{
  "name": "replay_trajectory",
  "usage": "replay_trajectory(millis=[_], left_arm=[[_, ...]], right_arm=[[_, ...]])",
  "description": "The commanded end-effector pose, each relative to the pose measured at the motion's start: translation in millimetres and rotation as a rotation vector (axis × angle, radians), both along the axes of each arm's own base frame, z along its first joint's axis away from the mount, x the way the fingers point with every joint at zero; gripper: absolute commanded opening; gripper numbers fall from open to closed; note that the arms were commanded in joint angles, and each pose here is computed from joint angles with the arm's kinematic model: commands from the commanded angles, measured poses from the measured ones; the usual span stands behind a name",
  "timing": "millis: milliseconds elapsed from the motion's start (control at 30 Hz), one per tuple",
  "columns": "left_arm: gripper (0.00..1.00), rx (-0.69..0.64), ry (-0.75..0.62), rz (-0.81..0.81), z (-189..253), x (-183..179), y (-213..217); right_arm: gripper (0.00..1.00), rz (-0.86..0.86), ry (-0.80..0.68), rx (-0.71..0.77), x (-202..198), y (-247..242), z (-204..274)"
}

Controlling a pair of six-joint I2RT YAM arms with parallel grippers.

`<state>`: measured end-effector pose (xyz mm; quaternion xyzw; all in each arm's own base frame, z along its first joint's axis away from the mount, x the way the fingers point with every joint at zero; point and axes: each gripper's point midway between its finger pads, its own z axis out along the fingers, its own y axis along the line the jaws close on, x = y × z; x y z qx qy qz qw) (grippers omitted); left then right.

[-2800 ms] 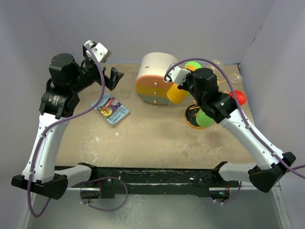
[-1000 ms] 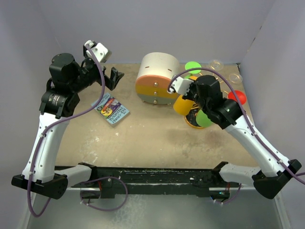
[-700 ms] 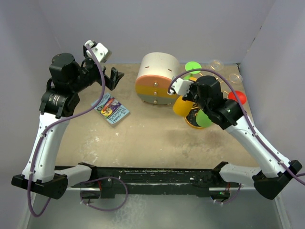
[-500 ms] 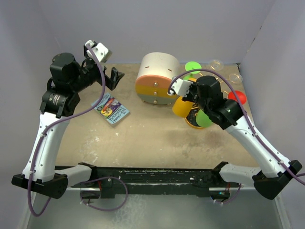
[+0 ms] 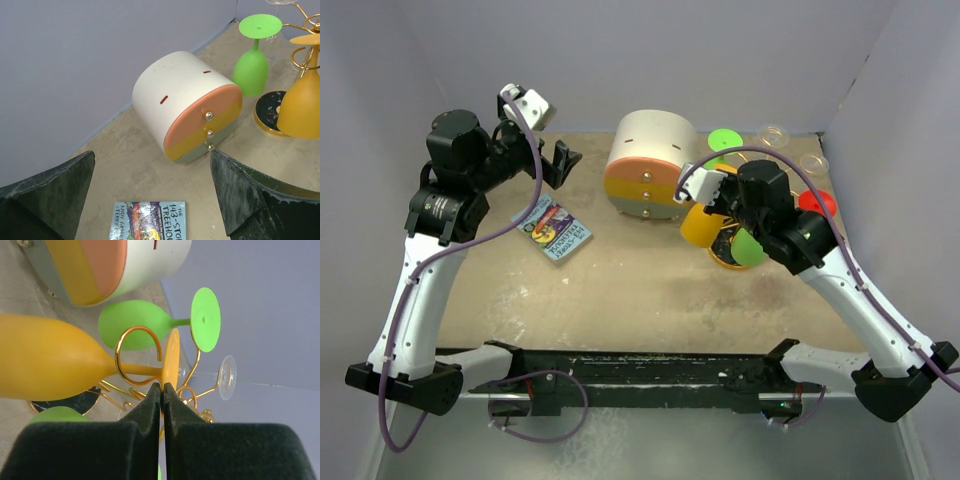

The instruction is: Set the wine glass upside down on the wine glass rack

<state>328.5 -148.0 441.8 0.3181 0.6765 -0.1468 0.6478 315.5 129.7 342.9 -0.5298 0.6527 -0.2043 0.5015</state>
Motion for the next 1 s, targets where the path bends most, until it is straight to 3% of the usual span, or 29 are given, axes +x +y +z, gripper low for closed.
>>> replay_trajectory(millis=[0,967], left_arm=[[0.99,-0.004,-0.043,-0.013,11.4,-1.1,0.1],[0.99,0.006,-0.038,-0.017,7.3,0.3,-0.6]], right_arm=[[0.00,0.042,-0.050,0.039,-6.8,2.3,25.5],[0.00,0.123,-0.033,-0.016,-7.8,21.1,16.9]])
